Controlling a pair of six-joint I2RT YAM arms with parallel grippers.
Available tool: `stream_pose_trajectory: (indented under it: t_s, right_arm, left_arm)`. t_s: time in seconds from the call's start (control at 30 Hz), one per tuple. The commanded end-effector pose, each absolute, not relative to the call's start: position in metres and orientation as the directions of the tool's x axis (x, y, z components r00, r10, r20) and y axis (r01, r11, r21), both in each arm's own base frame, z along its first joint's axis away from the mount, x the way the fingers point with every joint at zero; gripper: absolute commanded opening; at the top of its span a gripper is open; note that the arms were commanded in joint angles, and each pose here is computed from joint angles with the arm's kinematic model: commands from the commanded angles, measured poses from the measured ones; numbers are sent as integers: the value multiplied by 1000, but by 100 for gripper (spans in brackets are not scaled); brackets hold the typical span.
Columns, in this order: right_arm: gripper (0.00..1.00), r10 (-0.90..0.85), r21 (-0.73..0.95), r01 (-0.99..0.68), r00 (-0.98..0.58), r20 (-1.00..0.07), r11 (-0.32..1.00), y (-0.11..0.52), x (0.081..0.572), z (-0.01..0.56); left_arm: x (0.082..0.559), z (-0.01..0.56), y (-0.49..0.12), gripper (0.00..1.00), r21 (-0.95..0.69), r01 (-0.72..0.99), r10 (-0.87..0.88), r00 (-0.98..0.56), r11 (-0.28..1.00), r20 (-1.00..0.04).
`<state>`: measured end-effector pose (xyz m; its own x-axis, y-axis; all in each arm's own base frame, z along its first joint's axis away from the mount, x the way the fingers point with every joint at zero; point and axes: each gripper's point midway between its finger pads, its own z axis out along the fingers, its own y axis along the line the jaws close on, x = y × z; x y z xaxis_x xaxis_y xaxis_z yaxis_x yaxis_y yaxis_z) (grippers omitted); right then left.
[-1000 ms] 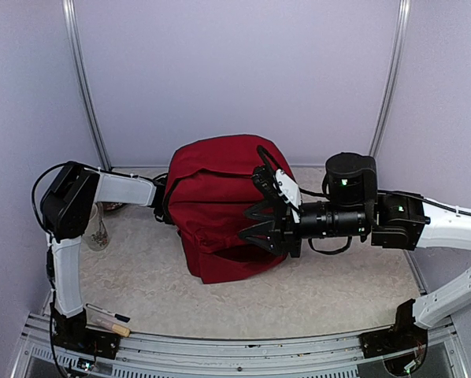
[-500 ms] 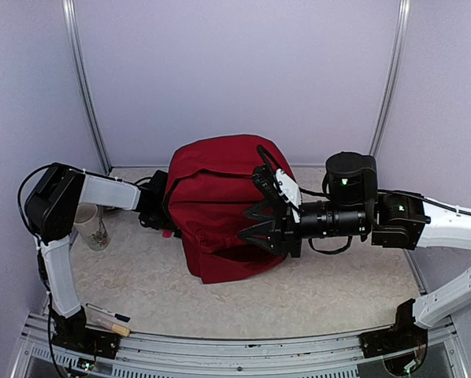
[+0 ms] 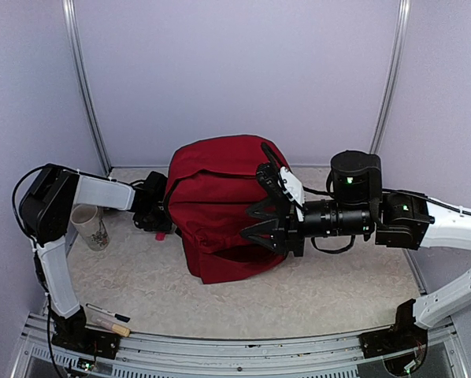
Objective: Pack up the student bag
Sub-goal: Pick up the pen at the center of the board, then pass from the left arm to the right
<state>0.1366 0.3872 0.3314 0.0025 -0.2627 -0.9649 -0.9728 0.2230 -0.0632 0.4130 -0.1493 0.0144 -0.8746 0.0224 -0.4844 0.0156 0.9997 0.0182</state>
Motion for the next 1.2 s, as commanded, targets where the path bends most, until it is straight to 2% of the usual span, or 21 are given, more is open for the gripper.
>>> stream_pose_trajectory:
  t_s: [0.0,0.17,0.33,0.47,0.63,0.73,0.83,1.0,1.17]
  right_arm:
    - [57,-230,-64,-971,10,-973,229,383,137,345]
    - [57,-221,-60,-969,6,-975,241,381,138,347]
    - [57,-213,-60,-969,8,-977,239,382,138,351]
    - [57,-197,-48,-969,0,-980,241,382,138,356]
    - [59,-130,-20,-979,-6,-991,201,389,132,371]
    - [59,-91,15,-988,-30,-995,156,400,128,386]
    - [58,-57,38,-992,-45,-997,119,413,126,404]
    - [58,38,35,-997,-32,-999,71,434,127,438]
    - [57,85,90,-991,-82,-993,100,465,147,435]
  left_arm:
    - [368,-39,-136,32,97,57,82,-960,994,-269]
    - [365,-32,-143,7,51,69,80,-955,996,-287]
    - [374,10,-149,0,-65,16,-13,-910,998,-414]
    - [377,55,-144,0,-83,-28,-67,-849,996,-525]
    - [362,118,-157,0,-150,4,-97,-746,989,-659]
    - [344,168,-155,2,-127,-22,-112,-642,992,-759]
    - [318,236,-157,3,-108,-38,-114,-468,993,-876]
    - [253,335,-194,3,-175,232,-132,-189,957,-973]
    - [212,361,-209,3,-139,322,-125,-63,937,-990]
